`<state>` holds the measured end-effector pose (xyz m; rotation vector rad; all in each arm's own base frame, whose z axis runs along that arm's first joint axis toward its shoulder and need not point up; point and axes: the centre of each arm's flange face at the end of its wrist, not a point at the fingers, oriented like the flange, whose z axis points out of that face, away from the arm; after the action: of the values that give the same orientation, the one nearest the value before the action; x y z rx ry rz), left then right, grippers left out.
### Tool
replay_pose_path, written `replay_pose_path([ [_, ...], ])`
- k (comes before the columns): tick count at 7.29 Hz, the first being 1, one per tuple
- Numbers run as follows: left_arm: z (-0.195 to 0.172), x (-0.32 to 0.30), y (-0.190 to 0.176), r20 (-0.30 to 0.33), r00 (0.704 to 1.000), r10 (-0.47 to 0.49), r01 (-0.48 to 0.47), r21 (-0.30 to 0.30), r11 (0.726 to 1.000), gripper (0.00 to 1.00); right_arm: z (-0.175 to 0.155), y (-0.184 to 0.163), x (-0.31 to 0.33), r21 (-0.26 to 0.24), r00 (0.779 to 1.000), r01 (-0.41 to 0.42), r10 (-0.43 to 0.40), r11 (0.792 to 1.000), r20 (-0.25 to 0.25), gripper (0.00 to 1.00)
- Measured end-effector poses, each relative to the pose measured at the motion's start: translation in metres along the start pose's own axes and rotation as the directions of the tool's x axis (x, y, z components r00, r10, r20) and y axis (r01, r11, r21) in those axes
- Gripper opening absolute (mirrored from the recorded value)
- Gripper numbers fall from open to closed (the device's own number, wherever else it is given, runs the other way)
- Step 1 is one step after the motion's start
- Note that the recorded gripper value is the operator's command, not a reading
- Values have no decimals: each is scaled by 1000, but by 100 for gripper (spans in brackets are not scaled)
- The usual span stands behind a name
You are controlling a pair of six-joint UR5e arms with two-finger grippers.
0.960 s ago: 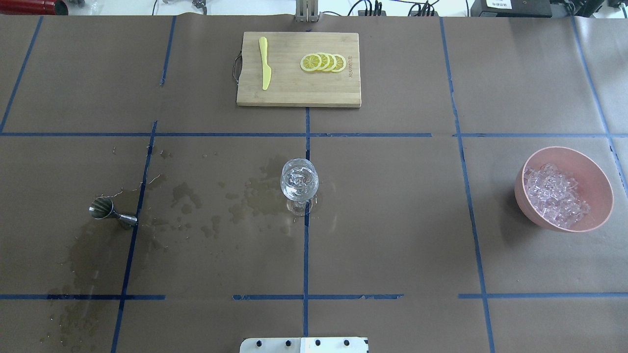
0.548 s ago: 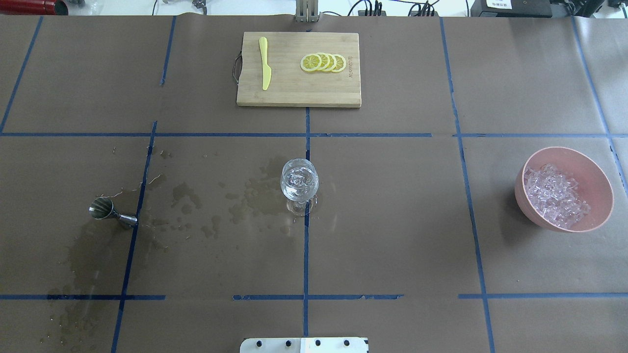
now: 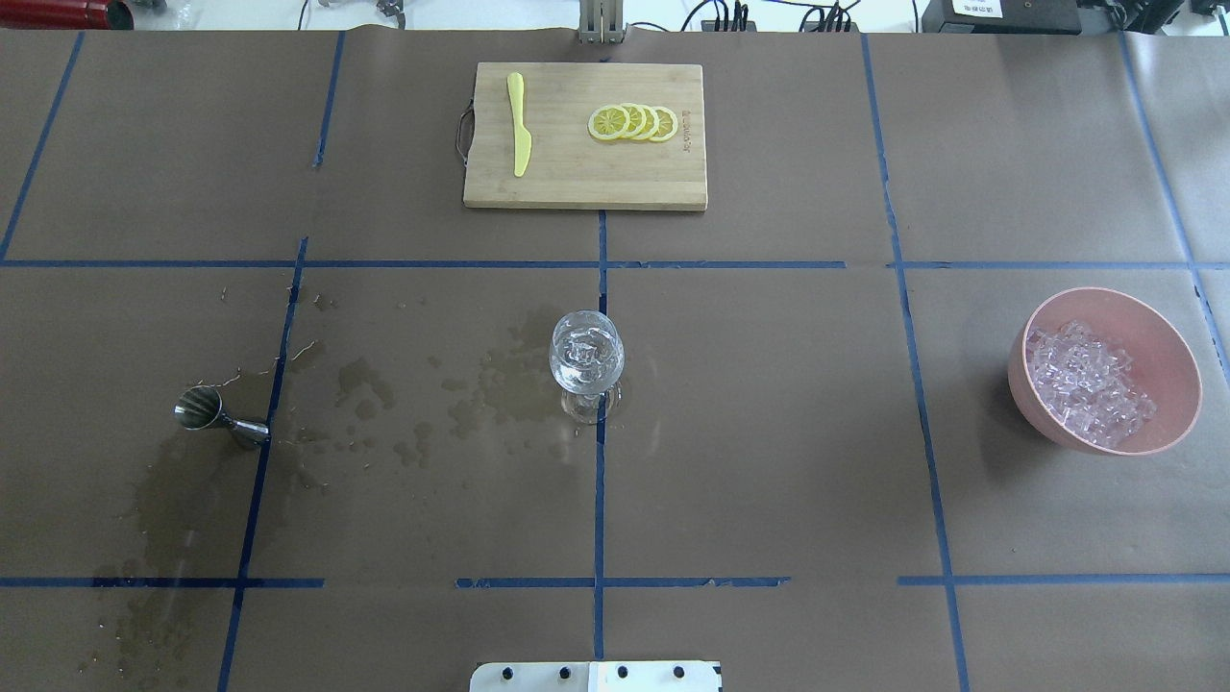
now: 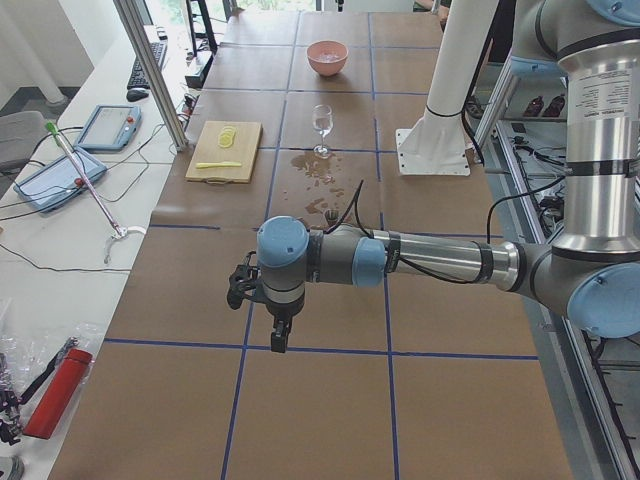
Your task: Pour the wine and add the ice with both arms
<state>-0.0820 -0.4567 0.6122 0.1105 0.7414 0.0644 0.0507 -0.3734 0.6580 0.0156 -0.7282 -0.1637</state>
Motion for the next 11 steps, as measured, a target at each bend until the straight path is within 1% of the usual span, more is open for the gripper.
replay_pose_path([
  [3, -1, 1, -1, 0, 1000, 3, -3, 3, 1000, 100, -2, -2, 0, 4, 1000, 9, -8, 1000, -19, 100],
  [11, -2, 2, -3, 0, 1000, 5, -5, 5, 1000, 100, -2, -3, -1, 5, 1000, 8, -8, 1000, -18, 100],
])
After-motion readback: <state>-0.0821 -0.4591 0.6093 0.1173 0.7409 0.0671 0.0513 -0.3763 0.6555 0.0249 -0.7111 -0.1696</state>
